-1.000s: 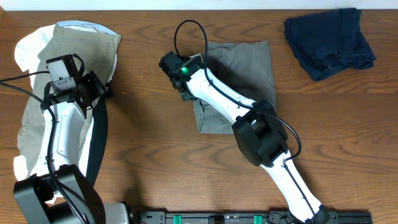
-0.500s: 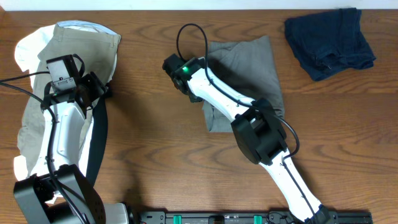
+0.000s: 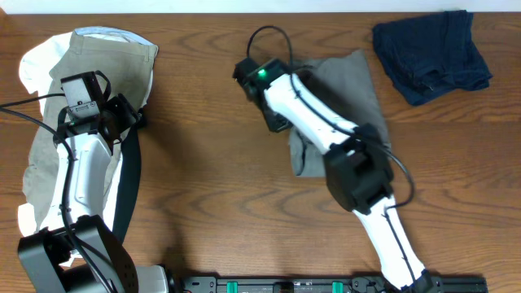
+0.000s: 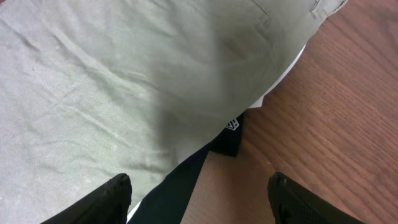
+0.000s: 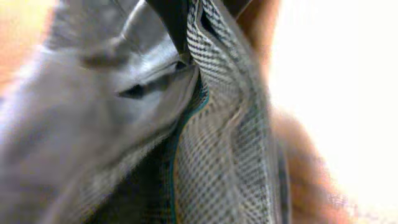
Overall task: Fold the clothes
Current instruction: 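Carry the folded shorts with the right gripper to the top right corner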
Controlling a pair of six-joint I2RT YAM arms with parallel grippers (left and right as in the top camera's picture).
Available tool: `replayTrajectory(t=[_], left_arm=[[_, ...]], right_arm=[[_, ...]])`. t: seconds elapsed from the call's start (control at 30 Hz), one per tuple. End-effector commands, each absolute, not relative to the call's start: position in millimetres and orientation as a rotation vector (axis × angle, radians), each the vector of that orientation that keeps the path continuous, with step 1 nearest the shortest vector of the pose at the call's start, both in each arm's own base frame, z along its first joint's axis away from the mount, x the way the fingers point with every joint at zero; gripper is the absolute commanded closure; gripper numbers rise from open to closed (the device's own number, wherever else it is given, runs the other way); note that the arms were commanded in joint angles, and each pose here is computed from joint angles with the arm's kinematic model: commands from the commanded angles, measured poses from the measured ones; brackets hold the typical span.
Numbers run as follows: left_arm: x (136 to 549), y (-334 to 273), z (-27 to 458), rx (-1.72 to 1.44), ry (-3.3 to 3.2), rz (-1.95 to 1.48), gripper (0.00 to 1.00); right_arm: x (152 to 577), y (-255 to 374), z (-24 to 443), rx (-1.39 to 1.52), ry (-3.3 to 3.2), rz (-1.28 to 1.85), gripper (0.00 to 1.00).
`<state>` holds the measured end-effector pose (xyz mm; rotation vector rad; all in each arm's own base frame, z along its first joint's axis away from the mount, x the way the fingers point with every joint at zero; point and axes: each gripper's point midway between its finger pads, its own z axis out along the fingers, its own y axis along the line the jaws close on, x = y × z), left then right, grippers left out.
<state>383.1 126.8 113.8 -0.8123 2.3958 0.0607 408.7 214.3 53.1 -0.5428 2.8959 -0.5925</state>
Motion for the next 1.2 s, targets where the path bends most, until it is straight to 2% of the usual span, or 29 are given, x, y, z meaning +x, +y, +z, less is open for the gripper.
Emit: replayTrajectory(t=[0.0,0.13,0.3,0.43,0.6,0.93,1.17], left_arm=[[384,132,117,-0.832,2.378,0.082,0.28],[384,132,118,-0.832,2.378,0.082,0.28],[384,132,117,-0.833,2.378,0.082,0.28],[384,132,117,-0.842,2.374,0.078,0.28],[384,132,117,-0.845,2.373,0.077,0.28],[385,132,118,-0.844,2.369,0.077,0.28],[389,134,121,-0.839,2.35,0.075,0.28]], right_arm=[[413,203,137,-0.739,2.755,-0.507,0.99],[412,188,199,-0.927,2.602,-0.487,0.99],[411,159,253,-1.095,2.442,-0.528,0.99],[416,129,274,-1.254,2.348,-0.624,0.99],[429,95,278,-1.498,2.244,-0.753,0.99],[516,12,340,-1.18,2.025,-0.936,0.99],[541,-19,351,-1.341,1.747,-0.716,0.99]])
